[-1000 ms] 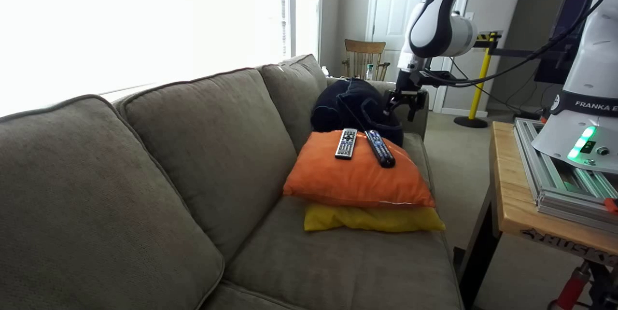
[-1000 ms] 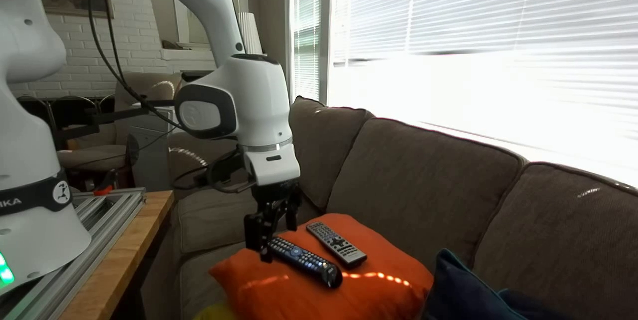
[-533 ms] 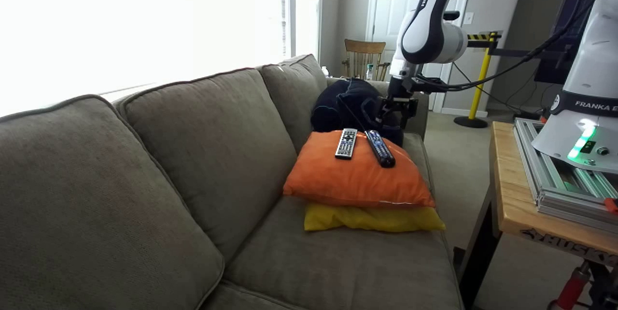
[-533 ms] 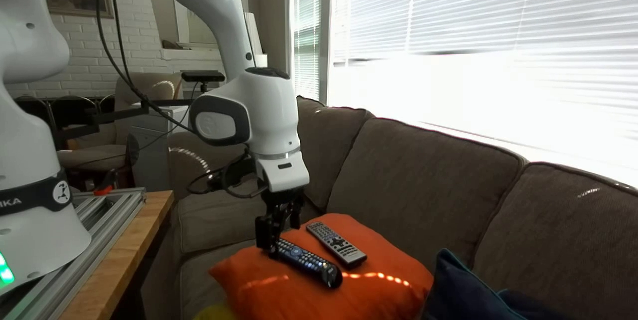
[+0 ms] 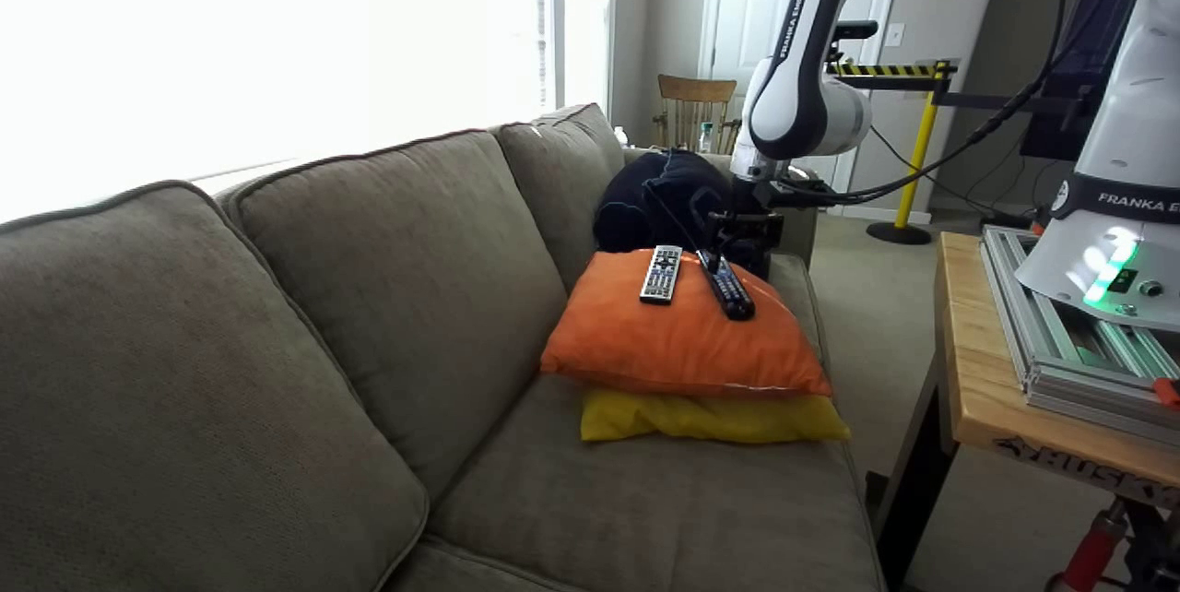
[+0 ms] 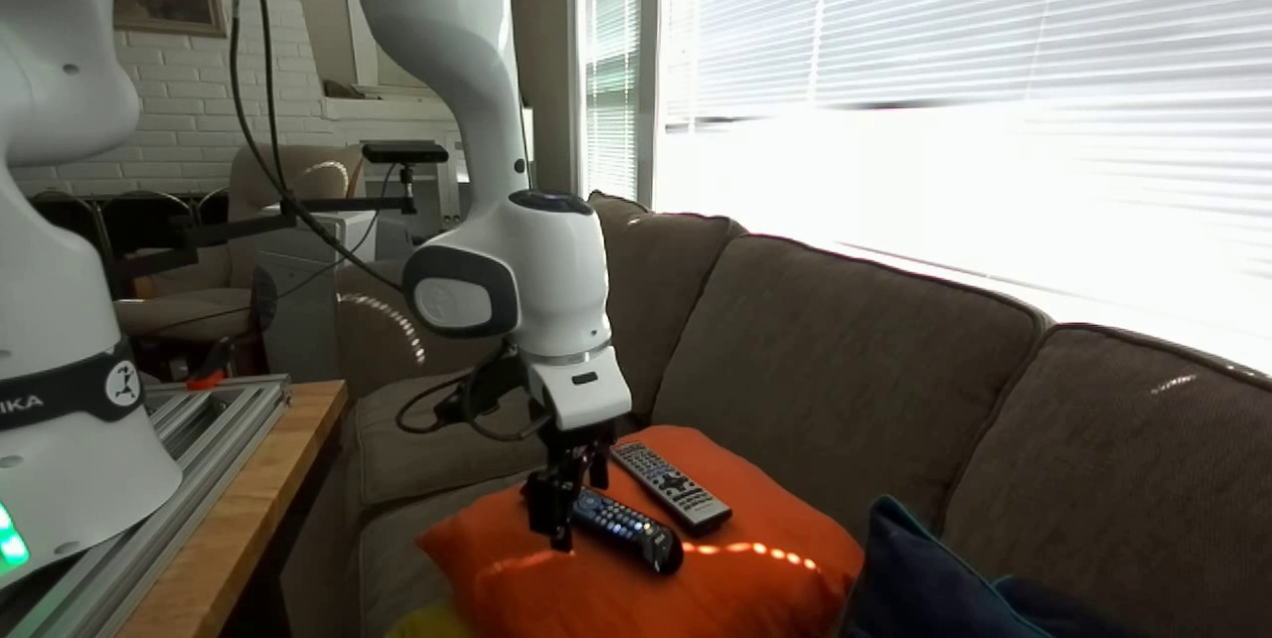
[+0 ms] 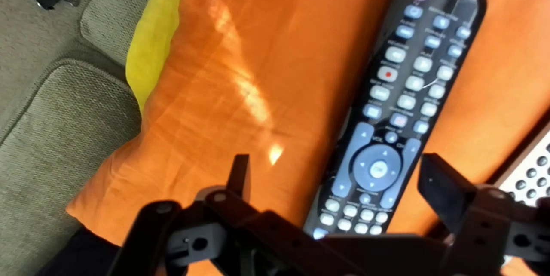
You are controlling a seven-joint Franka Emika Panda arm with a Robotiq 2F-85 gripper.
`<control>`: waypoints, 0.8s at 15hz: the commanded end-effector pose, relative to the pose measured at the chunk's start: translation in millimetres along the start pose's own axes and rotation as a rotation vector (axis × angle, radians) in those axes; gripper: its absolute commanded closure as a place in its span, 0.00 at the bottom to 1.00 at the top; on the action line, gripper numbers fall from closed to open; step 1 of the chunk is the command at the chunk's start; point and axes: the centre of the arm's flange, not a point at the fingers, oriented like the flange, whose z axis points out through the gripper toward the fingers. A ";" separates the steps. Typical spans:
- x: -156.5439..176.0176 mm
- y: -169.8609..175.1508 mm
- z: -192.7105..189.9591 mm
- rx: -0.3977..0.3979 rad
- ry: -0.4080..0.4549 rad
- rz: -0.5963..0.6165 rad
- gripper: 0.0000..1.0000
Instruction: Put the black remote controller on the grey remote controller
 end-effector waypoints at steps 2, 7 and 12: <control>13.5 -16.4 19.8 0.034 0.028 -0.021 0.00; 15.6 -29.3 23.7 0.041 0.030 -0.031 0.25; 14.5 -28.5 21.7 0.022 0.011 -0.028 0.56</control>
